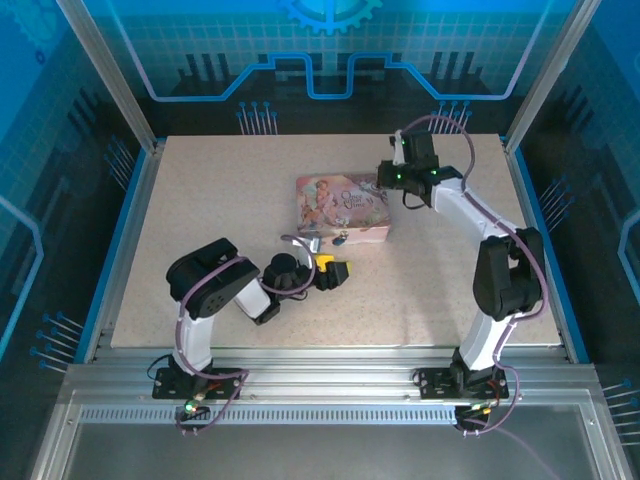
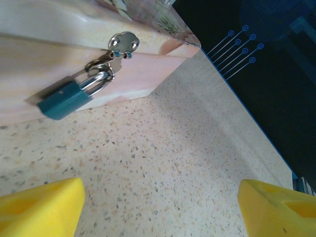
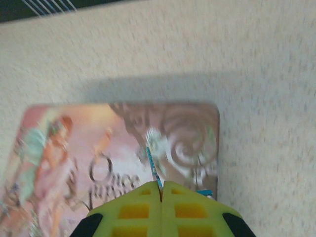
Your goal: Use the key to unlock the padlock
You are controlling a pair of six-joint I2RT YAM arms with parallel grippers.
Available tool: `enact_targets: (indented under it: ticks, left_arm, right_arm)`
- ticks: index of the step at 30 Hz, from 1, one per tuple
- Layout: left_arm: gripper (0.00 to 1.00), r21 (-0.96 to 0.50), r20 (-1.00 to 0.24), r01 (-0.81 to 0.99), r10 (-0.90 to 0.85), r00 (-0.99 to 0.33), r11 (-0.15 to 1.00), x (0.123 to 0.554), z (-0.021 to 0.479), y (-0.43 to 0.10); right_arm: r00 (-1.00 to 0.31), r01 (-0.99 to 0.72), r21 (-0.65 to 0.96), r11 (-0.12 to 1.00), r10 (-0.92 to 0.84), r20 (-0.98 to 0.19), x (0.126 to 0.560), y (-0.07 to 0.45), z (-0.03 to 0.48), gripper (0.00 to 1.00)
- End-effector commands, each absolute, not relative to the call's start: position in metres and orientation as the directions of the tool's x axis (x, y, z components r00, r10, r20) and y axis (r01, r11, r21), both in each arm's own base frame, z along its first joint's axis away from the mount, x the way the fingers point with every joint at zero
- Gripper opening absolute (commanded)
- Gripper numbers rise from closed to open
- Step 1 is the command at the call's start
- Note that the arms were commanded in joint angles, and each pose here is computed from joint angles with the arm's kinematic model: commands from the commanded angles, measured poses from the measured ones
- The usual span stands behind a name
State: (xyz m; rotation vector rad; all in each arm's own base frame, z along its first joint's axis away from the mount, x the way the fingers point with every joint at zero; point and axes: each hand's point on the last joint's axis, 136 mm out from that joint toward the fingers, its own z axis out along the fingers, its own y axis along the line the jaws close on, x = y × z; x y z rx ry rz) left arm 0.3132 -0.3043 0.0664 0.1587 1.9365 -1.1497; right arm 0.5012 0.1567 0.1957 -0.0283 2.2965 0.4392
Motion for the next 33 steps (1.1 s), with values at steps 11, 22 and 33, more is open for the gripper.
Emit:
enact_targets:
  ticks: [11, 22, 33]
  left_arm:
    - [0.88, -0.702, -0.639, 0.387, -0.289, -0.713, 0.598, 0.304, 0.076, -0.294]
    - [0.89, -0.704, -0.638, 0.394, -0.283, -0.716, 0.591, 0.321, 0.072, -0.308]
    - [0.9, -0.688, -0.662, 0.384, -0.316, -0.68, 0.616, 0.349, 0.069, -0.314]
  right_arm:
    - [-0.809, -0.097, 0.299, 0.949, 0.099, -0.579, 0.567, 0.168, 0.137, 0.0]
    - [-0.888, -0.096, 0.302, 0.948, 0.055, -0.456, 0.558, 0.18, 0.087, 0.0]
    - [-0.901, -0.13, 0.294, 0.947, 0.011, -0.434, 0.537, 0.184, 0.076, 0.0]
